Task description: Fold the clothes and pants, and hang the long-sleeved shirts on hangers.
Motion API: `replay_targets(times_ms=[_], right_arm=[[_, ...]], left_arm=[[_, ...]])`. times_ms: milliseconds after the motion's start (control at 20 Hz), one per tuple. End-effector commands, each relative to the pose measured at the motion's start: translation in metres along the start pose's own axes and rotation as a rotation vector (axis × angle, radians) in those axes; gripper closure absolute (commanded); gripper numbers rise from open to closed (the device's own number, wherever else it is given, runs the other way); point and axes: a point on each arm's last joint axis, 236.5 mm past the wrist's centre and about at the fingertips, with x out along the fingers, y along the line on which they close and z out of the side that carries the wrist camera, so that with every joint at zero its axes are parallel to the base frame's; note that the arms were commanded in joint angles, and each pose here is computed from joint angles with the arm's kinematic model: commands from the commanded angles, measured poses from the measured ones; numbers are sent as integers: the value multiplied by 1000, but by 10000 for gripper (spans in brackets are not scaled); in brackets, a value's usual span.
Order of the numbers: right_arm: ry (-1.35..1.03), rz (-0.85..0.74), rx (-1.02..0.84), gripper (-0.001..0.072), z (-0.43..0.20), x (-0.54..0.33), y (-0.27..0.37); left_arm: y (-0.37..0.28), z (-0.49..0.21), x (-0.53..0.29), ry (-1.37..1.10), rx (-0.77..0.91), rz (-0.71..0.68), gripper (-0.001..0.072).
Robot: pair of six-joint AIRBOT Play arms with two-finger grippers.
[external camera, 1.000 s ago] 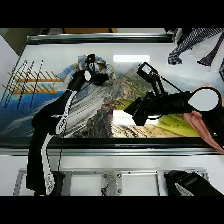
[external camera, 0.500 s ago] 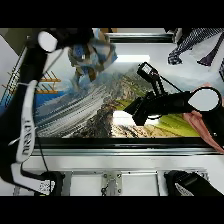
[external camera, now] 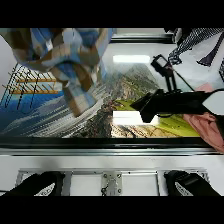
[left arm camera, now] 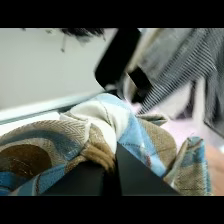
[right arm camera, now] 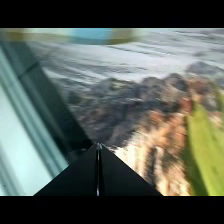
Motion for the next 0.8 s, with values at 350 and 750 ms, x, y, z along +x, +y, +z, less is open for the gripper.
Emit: replay_targets(times_ms=[350,750], right_arm=[[-173,-449,221,695,0,-112,-72],[-156,-441,243,694,-5,-110,-71]], left_arm=[[-125,-281,6,693,-7,-290,692],[-25,-327,109,743,-136,-55,25]])
